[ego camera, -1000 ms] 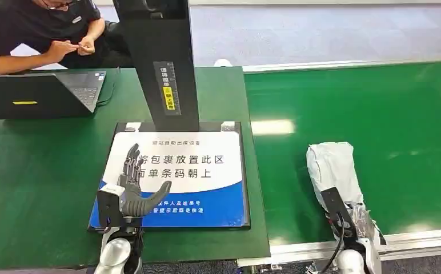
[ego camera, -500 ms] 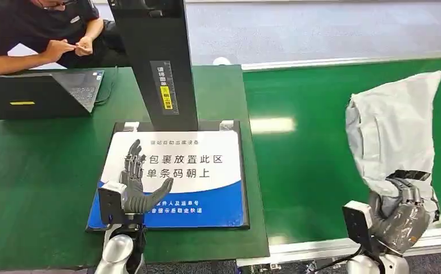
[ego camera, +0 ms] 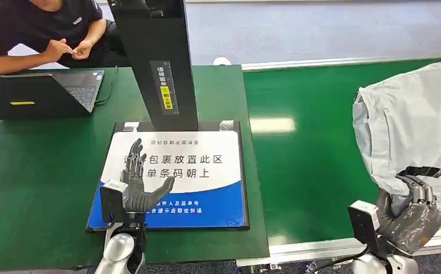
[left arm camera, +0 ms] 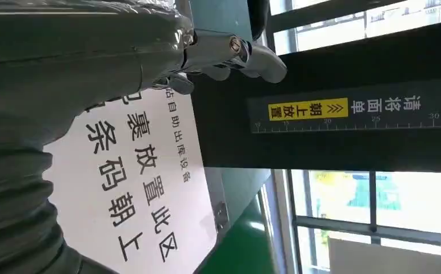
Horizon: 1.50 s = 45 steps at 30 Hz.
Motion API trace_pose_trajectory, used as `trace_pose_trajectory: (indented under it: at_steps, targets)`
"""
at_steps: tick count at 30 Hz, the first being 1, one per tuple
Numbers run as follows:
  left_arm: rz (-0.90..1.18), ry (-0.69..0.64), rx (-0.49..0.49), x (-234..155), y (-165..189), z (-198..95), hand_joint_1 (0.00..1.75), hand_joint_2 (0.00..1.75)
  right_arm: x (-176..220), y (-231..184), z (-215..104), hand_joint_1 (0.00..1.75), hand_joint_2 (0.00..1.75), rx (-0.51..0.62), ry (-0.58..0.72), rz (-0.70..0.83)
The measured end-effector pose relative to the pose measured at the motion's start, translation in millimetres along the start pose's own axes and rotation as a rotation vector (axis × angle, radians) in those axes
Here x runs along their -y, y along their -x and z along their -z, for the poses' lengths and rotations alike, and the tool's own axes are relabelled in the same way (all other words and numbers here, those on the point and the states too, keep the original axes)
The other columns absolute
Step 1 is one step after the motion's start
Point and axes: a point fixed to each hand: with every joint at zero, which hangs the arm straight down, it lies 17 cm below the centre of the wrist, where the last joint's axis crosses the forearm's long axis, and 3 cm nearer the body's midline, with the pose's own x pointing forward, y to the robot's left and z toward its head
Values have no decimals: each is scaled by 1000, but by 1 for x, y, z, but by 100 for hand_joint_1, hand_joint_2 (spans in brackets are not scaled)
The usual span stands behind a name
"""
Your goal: Moved the parcel from conveyor to table for the left to box.
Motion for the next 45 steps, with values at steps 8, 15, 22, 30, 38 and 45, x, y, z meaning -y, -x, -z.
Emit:
trace_pose_trajectory:
  at_steps: [8, 15, 22, 30, 38, 45]
  targets:
    - [-6, -9, 8, -1, -1, 2, 0, 175, -10, -27, 0, 175, 175, 75, -12, 47]
    - [-21, -89, 58, -17, -11, 6, 0, 175, -118, -140, -46, 175, 175, 246, -408, 222]
    - [-45, -109, 85, -22, -17, 8, 0, 175, -185, -241, -140, 175, 175, 539, -798, 322]
    - [-65, -121, 89, -24, -19, 11, 0, 175, -196, -259, -176, 175, 175, 672, -897, 304]
    - [-76, -126, 96, -24, -20, 15, 0, 175, -201, -263, -194, 175, 175, 785, -916, 209]
    - [-87, -132, 97, -22, -19, 16, 0, 175, -218, -251, -154, 175, 175, 905, -743, -47]
